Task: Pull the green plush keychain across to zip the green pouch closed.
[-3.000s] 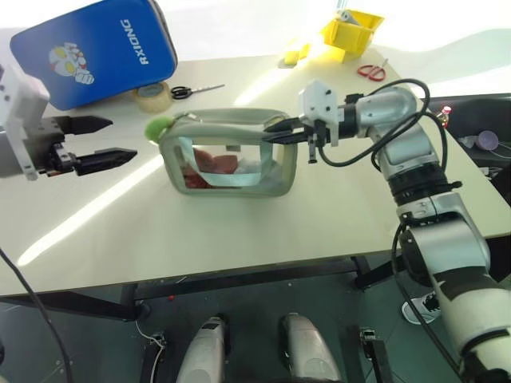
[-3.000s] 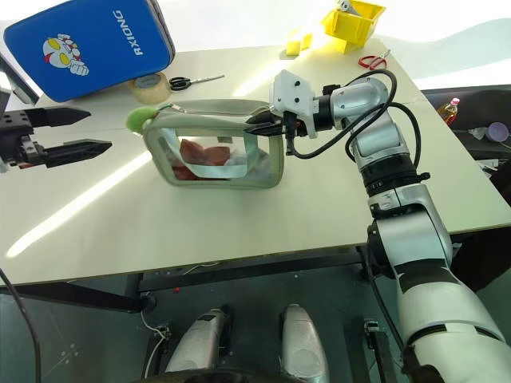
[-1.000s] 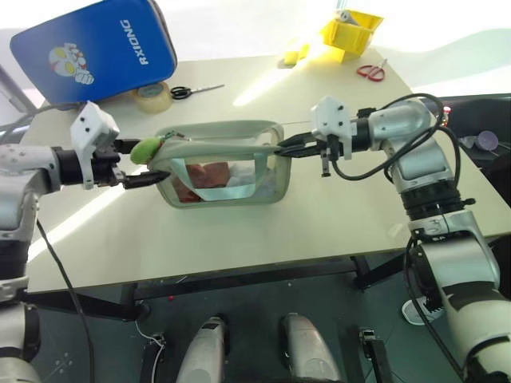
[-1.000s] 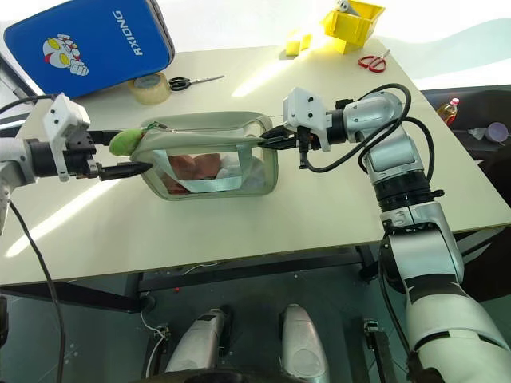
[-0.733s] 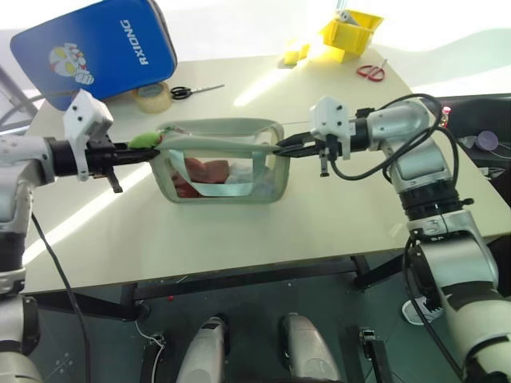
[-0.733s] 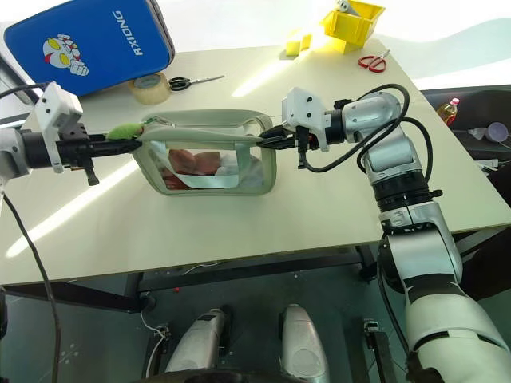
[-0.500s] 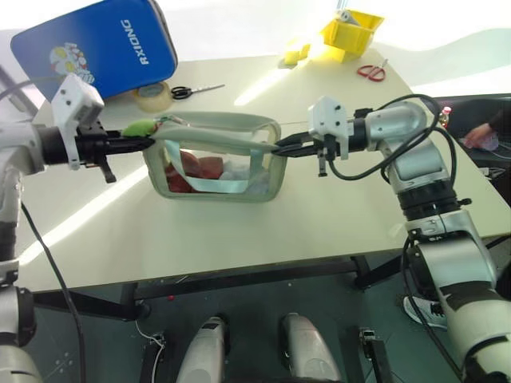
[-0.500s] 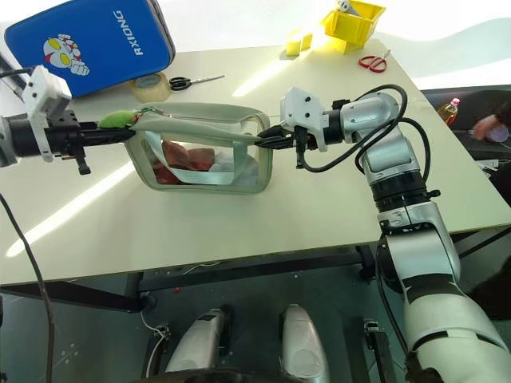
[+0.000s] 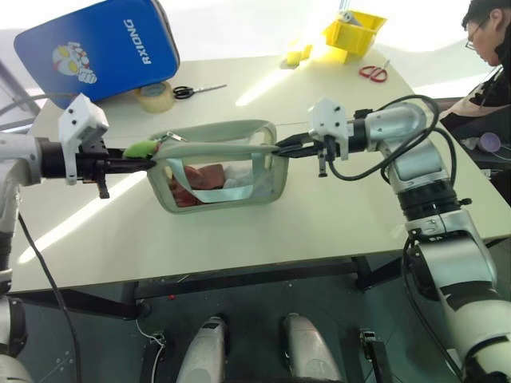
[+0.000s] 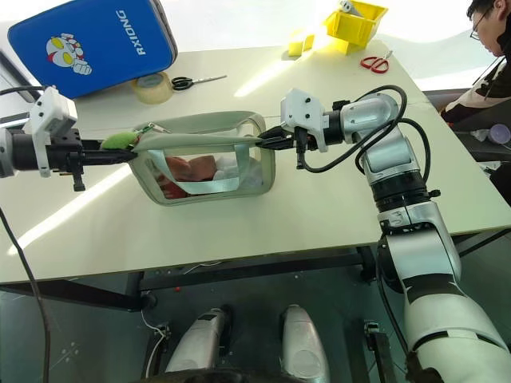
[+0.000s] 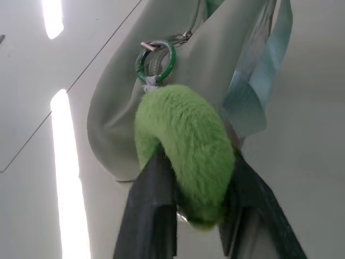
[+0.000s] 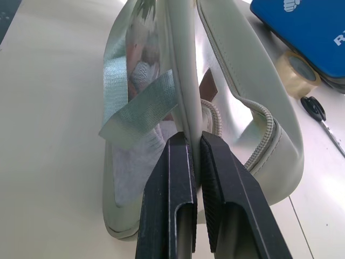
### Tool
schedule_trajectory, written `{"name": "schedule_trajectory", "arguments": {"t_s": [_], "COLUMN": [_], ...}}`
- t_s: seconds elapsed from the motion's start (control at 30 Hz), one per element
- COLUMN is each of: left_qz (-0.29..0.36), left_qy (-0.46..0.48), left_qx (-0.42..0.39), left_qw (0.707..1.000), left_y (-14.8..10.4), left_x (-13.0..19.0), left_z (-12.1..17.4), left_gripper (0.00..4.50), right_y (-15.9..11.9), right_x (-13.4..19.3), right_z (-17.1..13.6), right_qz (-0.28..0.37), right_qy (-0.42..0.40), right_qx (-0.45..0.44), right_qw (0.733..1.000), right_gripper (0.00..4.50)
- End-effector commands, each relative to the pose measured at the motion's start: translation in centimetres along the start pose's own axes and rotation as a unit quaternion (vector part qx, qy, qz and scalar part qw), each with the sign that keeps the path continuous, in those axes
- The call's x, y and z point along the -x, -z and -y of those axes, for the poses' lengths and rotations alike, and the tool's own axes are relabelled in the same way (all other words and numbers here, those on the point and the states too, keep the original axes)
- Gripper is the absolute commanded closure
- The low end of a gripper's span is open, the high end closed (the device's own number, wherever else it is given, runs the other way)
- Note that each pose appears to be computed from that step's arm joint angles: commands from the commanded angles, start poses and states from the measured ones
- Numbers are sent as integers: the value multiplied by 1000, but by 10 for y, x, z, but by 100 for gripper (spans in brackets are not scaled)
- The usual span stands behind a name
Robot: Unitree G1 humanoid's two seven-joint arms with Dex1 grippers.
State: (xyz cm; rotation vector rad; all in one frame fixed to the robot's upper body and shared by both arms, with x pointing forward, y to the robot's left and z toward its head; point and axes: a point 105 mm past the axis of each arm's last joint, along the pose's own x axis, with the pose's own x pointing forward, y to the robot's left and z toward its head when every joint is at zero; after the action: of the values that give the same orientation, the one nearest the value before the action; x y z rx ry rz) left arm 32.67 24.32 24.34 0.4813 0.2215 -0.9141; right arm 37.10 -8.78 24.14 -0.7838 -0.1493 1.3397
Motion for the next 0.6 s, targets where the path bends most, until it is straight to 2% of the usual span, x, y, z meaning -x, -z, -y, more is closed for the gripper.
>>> {"name": "schedule_trajectory", "arguments": {"t_s": [0.03,0.07,0.2,0.33,0.47,0.6], "left_qz": [12,13,22,26,37,45], "left_qy": [-35,-33,-35,-34,-43,-48], "left_qx": [-29,-30,-26,-23,-23,-19], "left_qw": [999,999,999,999,998,998], "left_y": [-18,-19,-22,-22,-29,-36], "left_x": [11,11,12,15,18,21], "left_z": [-12,-11,-12,-13,-17,-21], "left_gripper": [152,101,101,238,446,446], "right_y": [-13,-13,-14,-14,-14,-13], "right_x": [6,5,4,4,3,3], "right_z": [8,8,8,8,8,7], "right_qz": [5,6,7,8,8,8], "right_qy": [13,12,11,11,11,10], "right_qx": [28,28,29,29,29,30], "right_qw": [1000,1000,1000,1000,999,999], "right_gripper": [450,450,450,450,450,450]}}
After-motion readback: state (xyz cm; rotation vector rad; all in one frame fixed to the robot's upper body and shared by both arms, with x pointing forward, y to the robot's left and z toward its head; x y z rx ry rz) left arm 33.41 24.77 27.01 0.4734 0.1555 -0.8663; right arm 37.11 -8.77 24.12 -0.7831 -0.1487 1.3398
